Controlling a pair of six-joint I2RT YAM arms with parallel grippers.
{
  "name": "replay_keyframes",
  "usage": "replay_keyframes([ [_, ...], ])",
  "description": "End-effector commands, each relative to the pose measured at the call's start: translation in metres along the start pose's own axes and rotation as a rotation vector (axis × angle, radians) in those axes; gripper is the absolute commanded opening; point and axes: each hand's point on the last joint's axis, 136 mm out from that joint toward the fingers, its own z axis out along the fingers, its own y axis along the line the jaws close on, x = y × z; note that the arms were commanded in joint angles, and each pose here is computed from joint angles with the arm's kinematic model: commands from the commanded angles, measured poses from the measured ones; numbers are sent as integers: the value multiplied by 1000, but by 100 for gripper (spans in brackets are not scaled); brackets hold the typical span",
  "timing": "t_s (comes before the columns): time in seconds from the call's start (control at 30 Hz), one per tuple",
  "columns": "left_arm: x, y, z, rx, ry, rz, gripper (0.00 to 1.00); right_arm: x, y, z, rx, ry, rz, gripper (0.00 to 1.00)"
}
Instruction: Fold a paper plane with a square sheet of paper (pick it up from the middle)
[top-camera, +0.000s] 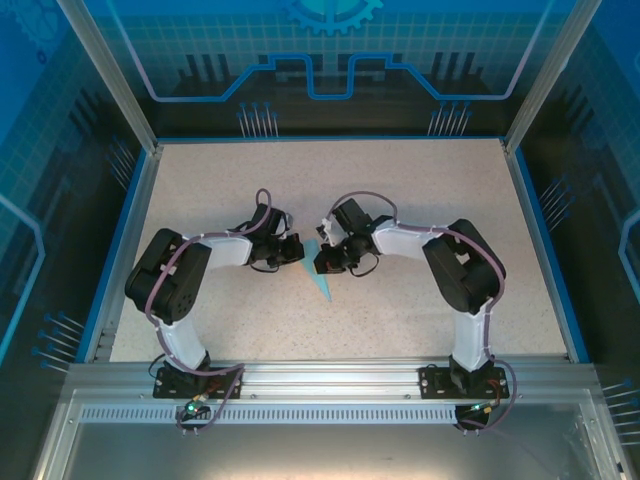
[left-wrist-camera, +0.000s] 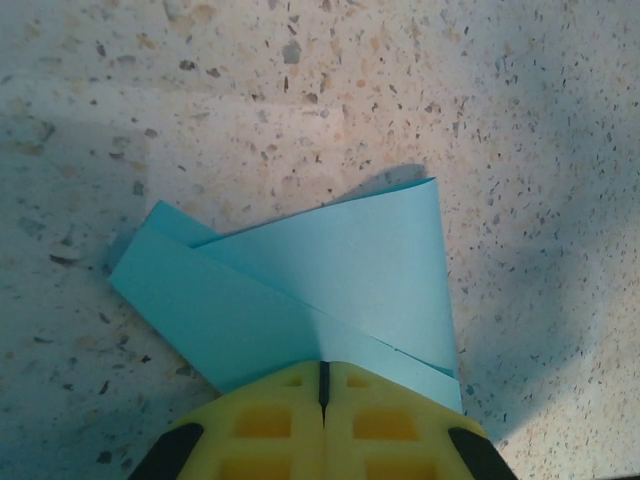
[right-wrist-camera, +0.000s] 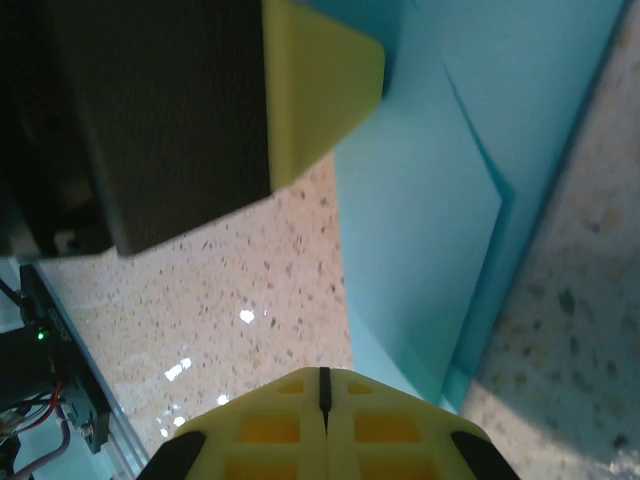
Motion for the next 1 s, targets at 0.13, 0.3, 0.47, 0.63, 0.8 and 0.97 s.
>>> replay_keyframes([
  [0.13,9,17,8,-60,33,-15,5,11,-2,22,18,94,-10,5],
  [0.3,9,17,8,-66,36,-18,4,19,-4,28,19,131,-6,5],
  [0.47,10,22,9,-88,39,-26,4,40,-16,29,31,164,23,4],
  [0.63,10,24,11,-95,42,-31,5,70,-19,22,14,197,34,4],
  [0.8,10,25,11,-102,42,-32,4,97,-20,14,7,235,28,4],
  [0.97,7,23,9,-102,36,-30,4,119,-21,14,19,289,11,4],
])
